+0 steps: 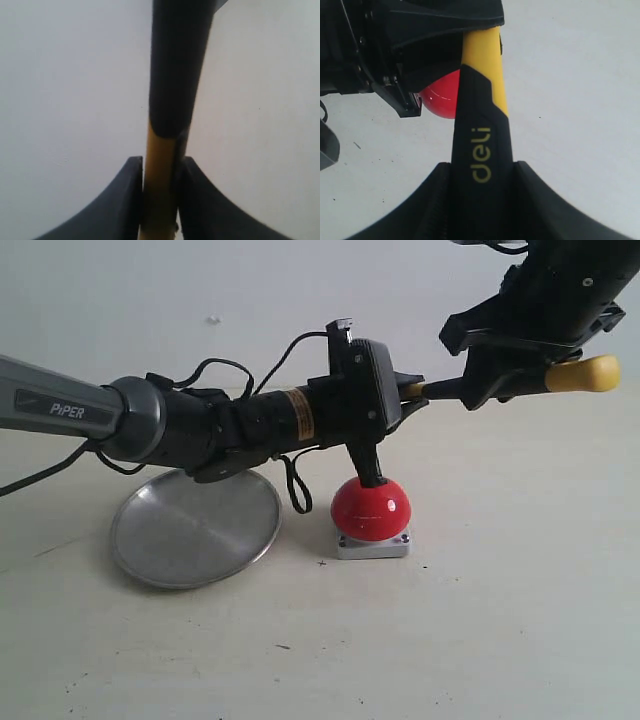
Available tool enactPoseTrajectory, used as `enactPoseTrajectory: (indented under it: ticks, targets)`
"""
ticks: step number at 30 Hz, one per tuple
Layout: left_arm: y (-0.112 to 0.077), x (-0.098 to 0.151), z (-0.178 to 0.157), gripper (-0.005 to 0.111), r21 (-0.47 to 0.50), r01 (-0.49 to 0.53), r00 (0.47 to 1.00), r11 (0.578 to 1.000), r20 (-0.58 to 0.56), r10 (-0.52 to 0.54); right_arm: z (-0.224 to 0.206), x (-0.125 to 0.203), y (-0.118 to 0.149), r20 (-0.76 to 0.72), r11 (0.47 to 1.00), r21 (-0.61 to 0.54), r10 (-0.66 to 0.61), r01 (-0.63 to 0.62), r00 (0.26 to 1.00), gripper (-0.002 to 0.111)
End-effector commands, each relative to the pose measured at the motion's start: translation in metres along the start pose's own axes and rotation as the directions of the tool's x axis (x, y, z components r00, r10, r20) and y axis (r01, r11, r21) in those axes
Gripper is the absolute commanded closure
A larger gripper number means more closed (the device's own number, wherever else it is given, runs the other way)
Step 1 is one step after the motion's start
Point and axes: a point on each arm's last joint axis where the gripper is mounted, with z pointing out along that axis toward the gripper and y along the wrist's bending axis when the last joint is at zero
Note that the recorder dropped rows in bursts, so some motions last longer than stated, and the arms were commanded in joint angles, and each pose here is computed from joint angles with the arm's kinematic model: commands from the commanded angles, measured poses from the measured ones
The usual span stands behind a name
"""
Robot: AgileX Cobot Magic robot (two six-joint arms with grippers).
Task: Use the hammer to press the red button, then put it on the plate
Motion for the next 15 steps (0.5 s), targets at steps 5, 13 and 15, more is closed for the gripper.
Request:
enactPoseTrajectory:
  ticks: [5,13,15]
  targets:
    - [0.008,0.000,0.000,0.107,-0.063,-0.074,0.997,0.995,-0.041,0.072,-0.014,-0.011,0.005,0.137,0.999,-0.034,-0.005,0.010,0.991,0.101]
    - [0.022,0.000,-0.002,0.107,-0.226,-0.161,0.985,0.961,-0.092,0.144,-0.047,-0.018,0.018,0.240,0.995,-0.086,-0.031,0.053,0.970,0.058]
    - [0.024,-0.001,-0.002,0.107,-0.247,-0.205,0.978,0.947,-0.100,0.185,-0.056,-0.018,0.020,0.257,0.995,-0.083,-0.039,0.062,0.966,0.052]
